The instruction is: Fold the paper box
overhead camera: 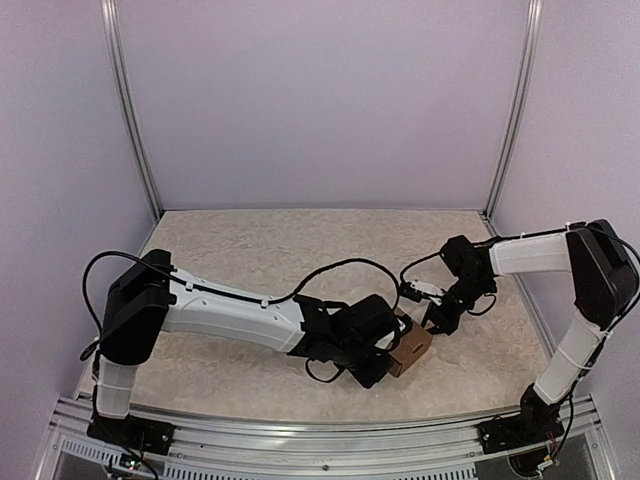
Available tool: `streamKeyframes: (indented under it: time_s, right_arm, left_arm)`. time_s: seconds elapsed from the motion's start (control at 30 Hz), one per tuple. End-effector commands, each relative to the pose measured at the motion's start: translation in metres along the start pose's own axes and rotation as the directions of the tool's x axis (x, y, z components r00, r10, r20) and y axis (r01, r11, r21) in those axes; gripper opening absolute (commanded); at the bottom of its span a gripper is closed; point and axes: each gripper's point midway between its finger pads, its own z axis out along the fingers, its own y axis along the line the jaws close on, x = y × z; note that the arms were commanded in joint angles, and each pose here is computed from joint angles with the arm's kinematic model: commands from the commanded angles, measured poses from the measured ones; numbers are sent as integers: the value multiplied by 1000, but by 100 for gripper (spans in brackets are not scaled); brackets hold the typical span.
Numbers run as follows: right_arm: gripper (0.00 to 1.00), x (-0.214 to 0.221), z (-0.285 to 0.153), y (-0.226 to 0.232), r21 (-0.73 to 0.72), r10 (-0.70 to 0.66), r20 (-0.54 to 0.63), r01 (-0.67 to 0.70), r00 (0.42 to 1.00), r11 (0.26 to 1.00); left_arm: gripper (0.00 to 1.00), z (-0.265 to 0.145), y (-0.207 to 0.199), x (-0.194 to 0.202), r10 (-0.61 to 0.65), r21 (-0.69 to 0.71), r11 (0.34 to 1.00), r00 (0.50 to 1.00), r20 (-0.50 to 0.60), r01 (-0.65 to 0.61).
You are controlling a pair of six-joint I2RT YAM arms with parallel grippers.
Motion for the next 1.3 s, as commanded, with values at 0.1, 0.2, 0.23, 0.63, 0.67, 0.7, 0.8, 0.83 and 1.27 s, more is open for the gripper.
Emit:
streamKeyframes:
  time_s: [0.1, 0.2, 0.23, 0.63, 0.67, 0.7, 0.8, 0.83, 1.27]
  right_arm:
    - [3, -28, -21, -21, 57, -18, 43, 16, 999, 998]
    - [3, -38, -21, -32, 81, -20, 45, 16, 999, 997]
    - [3, -41, -20, -35, 89, -22, 43, 18, 999, 996]
    - [3, -55, 13, -6, 55, -110, -14, 111, 994, 992]
    - [3, -56, 15, 2, 29, -118, -9, 118, 993, 993]
    - [3, -57, 16, 7, 12, -123, -3, 123, 992, 992]
    - [3, -59, 16, 12, -4, -124, 4, 124, 992, 992]
    - [3, -58, 16, 12, -1, -123, 1, 123, 992, 992]
    - [5, -75, -33, -18, 118, -92, 90, 81, 992, 990]
  left_arm:
    - [3, -62, 21, 34, 18, -57, 998, 996, -86, -23]
    - [3, -63, 45, 54, -5, -87, 996, 991, -135, -7]
    - [3, -62, 50, 55, -7, -95, 995, 991, -136, -6]
    - [0, -30, 58, -45, 89, -57, 995, 990, 106, -84]
    - [0, -26, 58, -59, 94, -53, 995, 987, 129, -88]
    - [0, -24, 61, -69, 97, -54, 994, 984, 146, -90]
    - [0, -9, 65, -75, 108, -58, 993, 983, 147, -100]
    - [0, -5, 67, -72, 106, -65, 993, 985, 136, -98]
    - [25, -71, 66, -36, 131, -214, 971, 984, 118, -103]
